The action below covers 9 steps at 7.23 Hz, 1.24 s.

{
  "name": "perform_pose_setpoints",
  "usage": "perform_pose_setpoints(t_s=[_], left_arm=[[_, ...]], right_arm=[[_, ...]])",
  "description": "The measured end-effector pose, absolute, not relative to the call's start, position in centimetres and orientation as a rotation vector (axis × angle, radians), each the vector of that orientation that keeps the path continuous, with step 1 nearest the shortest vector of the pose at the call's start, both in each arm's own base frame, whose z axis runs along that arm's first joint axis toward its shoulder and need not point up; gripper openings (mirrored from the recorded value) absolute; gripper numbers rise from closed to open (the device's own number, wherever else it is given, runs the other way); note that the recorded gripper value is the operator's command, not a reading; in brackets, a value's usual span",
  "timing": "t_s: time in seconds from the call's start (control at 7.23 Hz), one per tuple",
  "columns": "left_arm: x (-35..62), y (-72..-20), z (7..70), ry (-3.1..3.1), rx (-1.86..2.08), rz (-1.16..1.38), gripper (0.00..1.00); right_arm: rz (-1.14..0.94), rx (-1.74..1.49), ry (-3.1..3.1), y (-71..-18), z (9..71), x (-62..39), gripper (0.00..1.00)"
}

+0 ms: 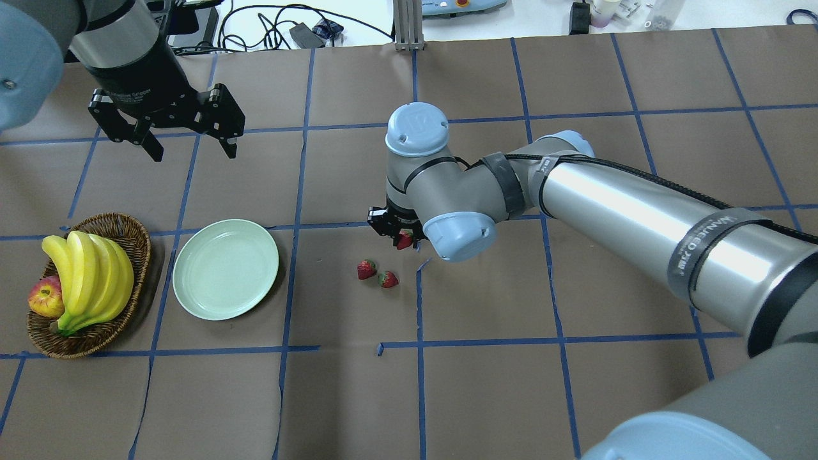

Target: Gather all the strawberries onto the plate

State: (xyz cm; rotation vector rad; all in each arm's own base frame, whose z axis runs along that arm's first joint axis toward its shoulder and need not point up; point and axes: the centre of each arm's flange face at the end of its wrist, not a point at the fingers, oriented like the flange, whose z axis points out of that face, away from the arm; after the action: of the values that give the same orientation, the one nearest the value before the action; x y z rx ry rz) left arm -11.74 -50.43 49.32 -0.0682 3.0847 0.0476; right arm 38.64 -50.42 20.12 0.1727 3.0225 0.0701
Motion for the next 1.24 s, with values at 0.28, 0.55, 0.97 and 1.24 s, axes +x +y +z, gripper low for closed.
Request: perform_pose_setpoints(t_s=[0.28, 0.55, 0.97, 1.24], left_arm=[[-11.7, -50.4, 49.3, 3.085, -0.069, 0.048, 1.0], [-11.8, -50.4, 49.3, 3.085, -0.066, 0.047, 1.0], [-11.8, -50.5, 49.2, 3.085, -0.066, 0.05, 1.0], [-11.8, -50.5, 49.2, 3.084, -0.065, 0.05, 1.0]], right_arm=[[0.109, 0.167, 2.98, -50.3, 19.7, 40.1, 1.0], [0.087, 0.02, 2.995, -50.1, 20.5, 39.2, 1.0], [-0.022, -0.111, 3.08, -51.9, 27.4, 28.2, 1.0], [-0.102, -0.116, 3.123, -51.2, 36.4, 20.4, 1.0]])
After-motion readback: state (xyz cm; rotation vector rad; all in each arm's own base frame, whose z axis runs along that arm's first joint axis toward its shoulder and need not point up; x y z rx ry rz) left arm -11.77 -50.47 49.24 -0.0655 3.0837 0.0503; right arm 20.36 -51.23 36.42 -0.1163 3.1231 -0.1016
